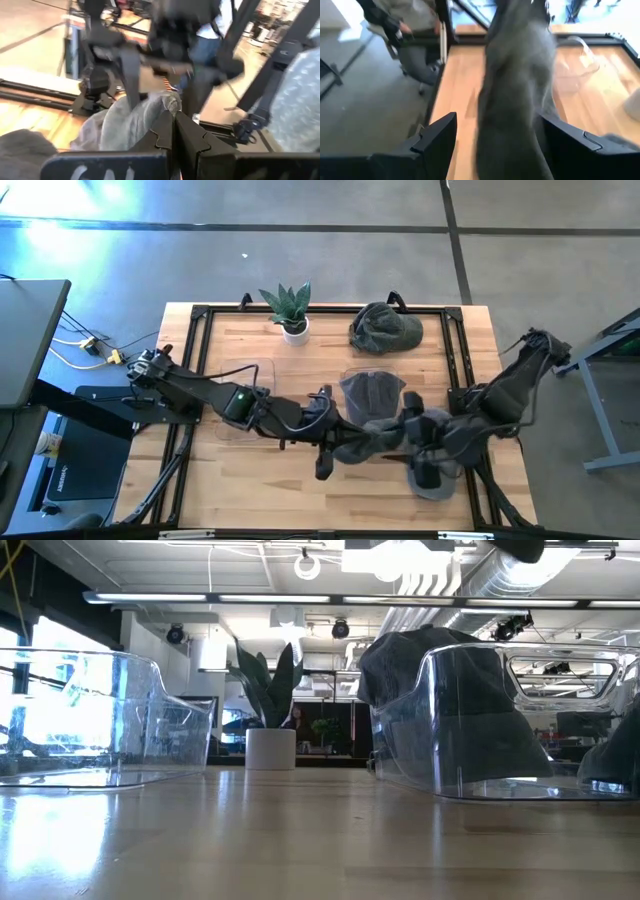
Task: Pick & Place hat
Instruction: Put the green cap into the left transparent bin
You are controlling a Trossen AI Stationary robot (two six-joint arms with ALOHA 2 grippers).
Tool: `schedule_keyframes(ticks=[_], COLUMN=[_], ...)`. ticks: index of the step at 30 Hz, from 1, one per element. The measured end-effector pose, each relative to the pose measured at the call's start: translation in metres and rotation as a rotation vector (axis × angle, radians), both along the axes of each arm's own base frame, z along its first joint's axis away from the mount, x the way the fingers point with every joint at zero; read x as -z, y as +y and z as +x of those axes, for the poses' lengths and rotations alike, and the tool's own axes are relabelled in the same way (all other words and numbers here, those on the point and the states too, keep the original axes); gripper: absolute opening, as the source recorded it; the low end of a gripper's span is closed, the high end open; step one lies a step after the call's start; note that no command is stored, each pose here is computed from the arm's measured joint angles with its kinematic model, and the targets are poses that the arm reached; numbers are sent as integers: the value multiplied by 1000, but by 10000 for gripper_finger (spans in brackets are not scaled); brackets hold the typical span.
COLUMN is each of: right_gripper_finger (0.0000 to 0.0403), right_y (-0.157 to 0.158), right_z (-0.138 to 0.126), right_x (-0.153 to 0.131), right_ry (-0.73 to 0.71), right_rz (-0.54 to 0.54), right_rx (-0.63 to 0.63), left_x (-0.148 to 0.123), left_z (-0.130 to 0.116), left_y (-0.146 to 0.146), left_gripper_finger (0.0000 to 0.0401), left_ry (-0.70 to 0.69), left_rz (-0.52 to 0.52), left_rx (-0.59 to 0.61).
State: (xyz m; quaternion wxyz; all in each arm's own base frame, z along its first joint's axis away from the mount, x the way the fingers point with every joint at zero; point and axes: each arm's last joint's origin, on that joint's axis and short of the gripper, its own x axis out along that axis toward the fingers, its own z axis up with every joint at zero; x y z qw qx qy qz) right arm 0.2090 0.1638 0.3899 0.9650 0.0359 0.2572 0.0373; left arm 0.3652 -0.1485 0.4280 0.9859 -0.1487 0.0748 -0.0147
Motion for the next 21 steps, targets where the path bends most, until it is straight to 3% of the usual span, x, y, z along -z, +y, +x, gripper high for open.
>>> schedule_keyframes(ticks=[3,5,11,15,18,21], right_gripper_finger=[247,217,28,24,7,9], right_y=[4,7,16,16,13,10], right_z=[6,10,14,15,15,13], right_x=[21,27,20,-3,-26,-46], right_ry=[15,-8,-75,-157,-208,-231], right_rz=[17,51,198,329,404,464], right_rx=[41,31,-126,-232,-374,-483], left_x=[-3,-8,-19,-27,-29,-32], left_z=[-4,-9,-23,-29,-29,-27], left_y=[3,5,11,12,8,9], left_gripper_finger=[3,3,3,3,11,48], left_ry=[5,-6,4,-27,-47,-77], left_rz=[-4,-17,-23,-31,-11,-35], left_rx=[-33,-38,-52,0,162,317])
